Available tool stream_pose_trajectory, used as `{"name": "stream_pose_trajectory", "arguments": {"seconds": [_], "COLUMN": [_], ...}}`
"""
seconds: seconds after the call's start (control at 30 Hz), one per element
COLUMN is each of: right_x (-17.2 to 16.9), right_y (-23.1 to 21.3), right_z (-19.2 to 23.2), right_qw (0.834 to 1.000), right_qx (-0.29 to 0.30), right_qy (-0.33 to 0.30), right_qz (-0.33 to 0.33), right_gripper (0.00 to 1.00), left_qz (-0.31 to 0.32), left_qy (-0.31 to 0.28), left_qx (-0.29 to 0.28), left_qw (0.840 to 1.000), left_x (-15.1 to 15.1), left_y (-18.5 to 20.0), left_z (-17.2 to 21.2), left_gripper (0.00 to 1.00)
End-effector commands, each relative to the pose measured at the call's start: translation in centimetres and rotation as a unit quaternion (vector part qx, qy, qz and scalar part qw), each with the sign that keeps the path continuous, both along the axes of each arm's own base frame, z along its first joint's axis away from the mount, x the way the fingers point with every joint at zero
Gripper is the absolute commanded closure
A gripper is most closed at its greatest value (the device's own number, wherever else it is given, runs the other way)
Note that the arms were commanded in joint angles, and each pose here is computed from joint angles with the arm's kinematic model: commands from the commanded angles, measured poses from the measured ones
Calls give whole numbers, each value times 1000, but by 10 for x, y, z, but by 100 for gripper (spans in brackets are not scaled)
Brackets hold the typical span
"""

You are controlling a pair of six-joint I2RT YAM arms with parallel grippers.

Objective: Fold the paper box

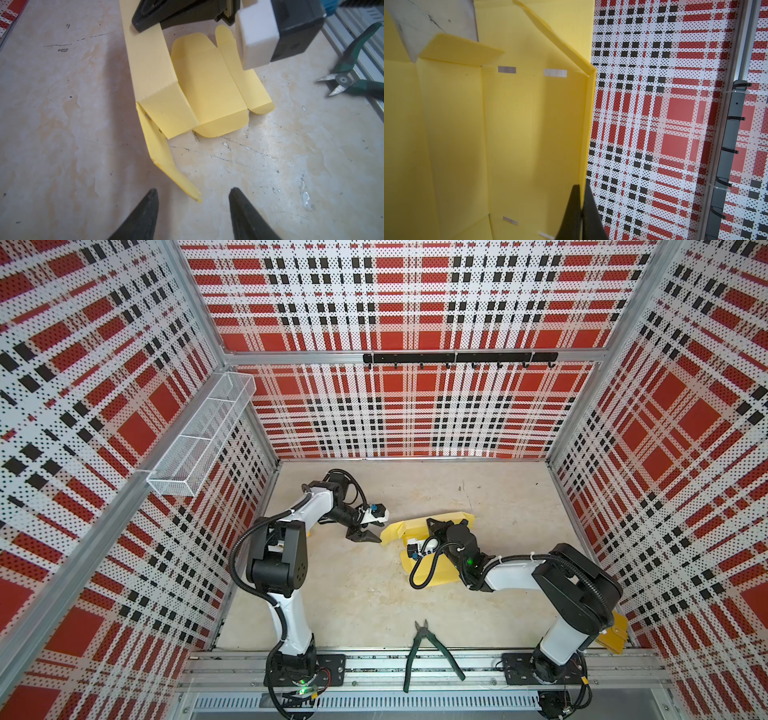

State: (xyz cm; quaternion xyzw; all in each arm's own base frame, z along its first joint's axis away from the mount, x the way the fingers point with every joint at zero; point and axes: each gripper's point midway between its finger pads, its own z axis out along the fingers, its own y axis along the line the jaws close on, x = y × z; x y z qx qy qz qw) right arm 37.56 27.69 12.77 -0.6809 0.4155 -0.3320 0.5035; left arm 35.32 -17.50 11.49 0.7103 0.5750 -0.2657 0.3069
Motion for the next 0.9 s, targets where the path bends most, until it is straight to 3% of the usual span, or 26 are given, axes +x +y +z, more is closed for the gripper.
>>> {"name": "stream_pose_trajectory", "arguments": {"seconds": [0.0,0.1,0.27,0.67,0.8,0.87], "right_x": [-7,-8,-6,5,13,15], "right_y": [0,-2,-1,2,2,3], "right_z": [-7,-10,-9,2,4,3], "right_qw": [1000,1000,1000,1000,1000,1000], "right_qx": [-14,-17,-18,-2,2,0], "right_qy": [12,17,11,-10,-19,-21], "right_qz": [13,12,12,0,-7,-7], "right_gripper": [100,100,100,100,100,100], "left_qz": [-24,-34,-42,-90,-52,-41], "left_qy": [-53,-68,-68,-24,11,18], "left_qx": [45,68,54,-2,-36,-39], "left_qw": [997,995,995,996,998,998], "left_x": [1,12,28,7,15,18], "left_y": [23,28,13,-37,-53,-55], "left_z": [7,1,-1,-14,-2,-3], "left_gripper": [38,38,47,52,71,73]}}
